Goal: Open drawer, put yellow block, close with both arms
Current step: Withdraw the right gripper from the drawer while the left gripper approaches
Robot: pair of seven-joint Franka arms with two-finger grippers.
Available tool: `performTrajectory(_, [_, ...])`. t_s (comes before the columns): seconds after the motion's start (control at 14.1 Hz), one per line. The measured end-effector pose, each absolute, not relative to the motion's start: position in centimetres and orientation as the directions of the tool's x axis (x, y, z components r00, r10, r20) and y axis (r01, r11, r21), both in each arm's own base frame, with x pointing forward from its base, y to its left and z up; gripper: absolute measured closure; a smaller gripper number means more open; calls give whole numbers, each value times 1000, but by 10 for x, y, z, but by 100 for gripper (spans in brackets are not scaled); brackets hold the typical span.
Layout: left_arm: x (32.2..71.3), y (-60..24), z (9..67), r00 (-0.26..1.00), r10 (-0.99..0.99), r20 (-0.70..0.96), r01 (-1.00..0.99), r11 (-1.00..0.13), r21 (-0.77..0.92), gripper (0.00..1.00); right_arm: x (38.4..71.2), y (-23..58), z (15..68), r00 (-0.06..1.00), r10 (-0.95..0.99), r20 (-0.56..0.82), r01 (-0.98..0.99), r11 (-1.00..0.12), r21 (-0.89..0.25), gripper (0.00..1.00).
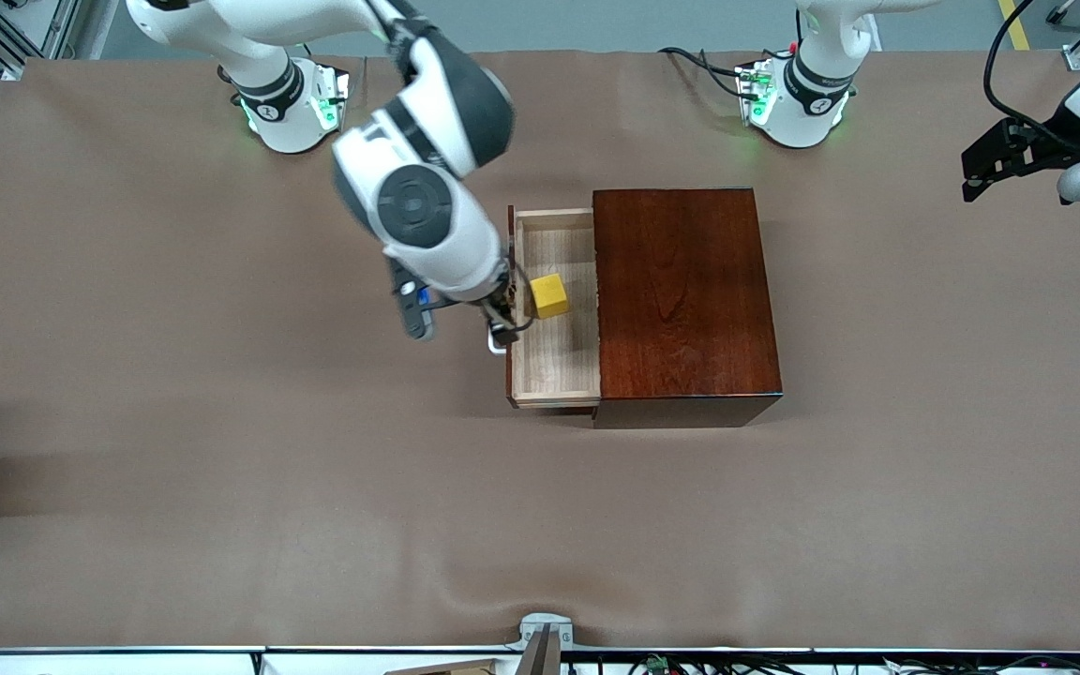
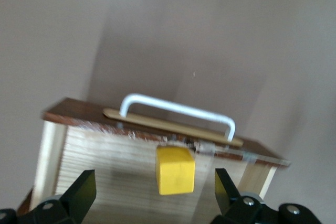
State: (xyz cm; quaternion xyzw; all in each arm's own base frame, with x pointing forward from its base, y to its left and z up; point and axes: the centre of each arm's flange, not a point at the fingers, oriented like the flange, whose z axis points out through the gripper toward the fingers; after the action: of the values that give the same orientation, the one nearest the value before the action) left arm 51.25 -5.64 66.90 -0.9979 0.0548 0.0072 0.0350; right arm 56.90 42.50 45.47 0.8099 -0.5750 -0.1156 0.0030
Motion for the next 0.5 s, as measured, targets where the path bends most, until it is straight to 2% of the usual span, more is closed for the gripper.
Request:
performTrajectory(0.28, [513,-57,669,994,-109,-19,-110,-991,-69,0,599,353,482,380,-902,-206,-902,-410,136,0])
performTrajectory(0.5, [513,-56,669,994,-109,-19,-110,-991,-69,0,617,309,504,460,-862,-213,-872,-484,76,0])
